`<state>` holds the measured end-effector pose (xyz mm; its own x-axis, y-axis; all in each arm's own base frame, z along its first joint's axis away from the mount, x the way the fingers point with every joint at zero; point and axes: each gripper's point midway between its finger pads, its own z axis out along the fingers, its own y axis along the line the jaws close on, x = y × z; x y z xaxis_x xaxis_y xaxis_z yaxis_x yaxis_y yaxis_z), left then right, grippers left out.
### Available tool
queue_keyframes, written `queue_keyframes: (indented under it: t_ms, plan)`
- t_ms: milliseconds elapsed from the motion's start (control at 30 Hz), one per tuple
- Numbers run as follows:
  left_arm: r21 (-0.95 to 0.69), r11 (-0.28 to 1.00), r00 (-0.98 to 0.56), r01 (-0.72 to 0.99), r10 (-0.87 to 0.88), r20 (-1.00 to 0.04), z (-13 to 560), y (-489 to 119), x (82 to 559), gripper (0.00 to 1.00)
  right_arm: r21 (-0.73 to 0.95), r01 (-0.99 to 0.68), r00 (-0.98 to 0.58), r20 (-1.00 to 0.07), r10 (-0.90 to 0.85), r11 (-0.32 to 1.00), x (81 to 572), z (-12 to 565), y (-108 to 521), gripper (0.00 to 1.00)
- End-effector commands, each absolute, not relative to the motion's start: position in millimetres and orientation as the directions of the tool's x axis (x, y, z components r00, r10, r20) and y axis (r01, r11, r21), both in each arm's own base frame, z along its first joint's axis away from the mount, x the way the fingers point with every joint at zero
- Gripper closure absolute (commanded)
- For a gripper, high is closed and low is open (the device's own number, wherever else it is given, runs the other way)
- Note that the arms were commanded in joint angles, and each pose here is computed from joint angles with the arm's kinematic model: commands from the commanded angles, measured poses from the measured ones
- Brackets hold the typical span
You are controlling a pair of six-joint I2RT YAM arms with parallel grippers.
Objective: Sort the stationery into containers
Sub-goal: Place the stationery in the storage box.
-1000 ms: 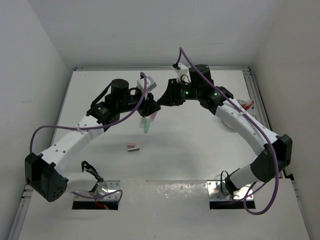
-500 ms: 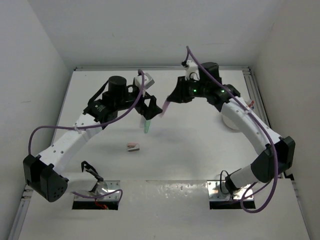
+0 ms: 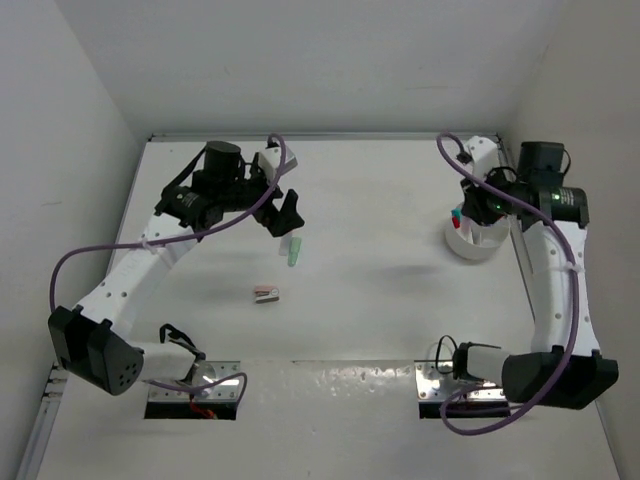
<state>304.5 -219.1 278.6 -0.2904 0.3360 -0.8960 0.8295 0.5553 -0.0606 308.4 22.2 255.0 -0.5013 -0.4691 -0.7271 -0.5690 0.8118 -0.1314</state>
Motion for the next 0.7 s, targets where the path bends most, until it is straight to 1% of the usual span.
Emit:
queue_keyframes:
  t_ms: [0, 100, 233, 500, 667]
  plan:
    - [-0.053, 0.533, -0.267, 0.844, 0.334, -0.904, 280, -219, 304, 0.00, -0.302, -0.650, -0.438, -0.601, -0.668, 0.698, 292, 241, -23, 1.00]
    - [-0.054, 0.533, -0.271, 0.845, 0.339, -0.901, 274, -217, 304, 0.00, -0.324, -0.625, -0.469, -0.571, -0.673, 0.711, 294, 235, -57, 1.00]
    - [-0.063, 0.533, -0.275, 0.844, 0.329, -0.903, 270, -215, 306, 0.00, -0.327, -0.565, -0.489, -0.607, -0.627, 0.758, 301, 225, -91, 1.00]
    - [-0.074, 0.536, -0.287, 0.841, 0.327, -0.900, 265, -215, 312, 0.01, -0.263, -0.567, -0.469, -0.677, -0.568, 0.781, 309, 203, -93, 1.00]
    - [-0.079, 0.546, -0.299, 0.834, 0.326, -0.897, 262, -212, 316, 0.01, -0.276, -0.573, -0.431, -0.700, -0.570, 0.772, 316, 198, -90, 1.00]
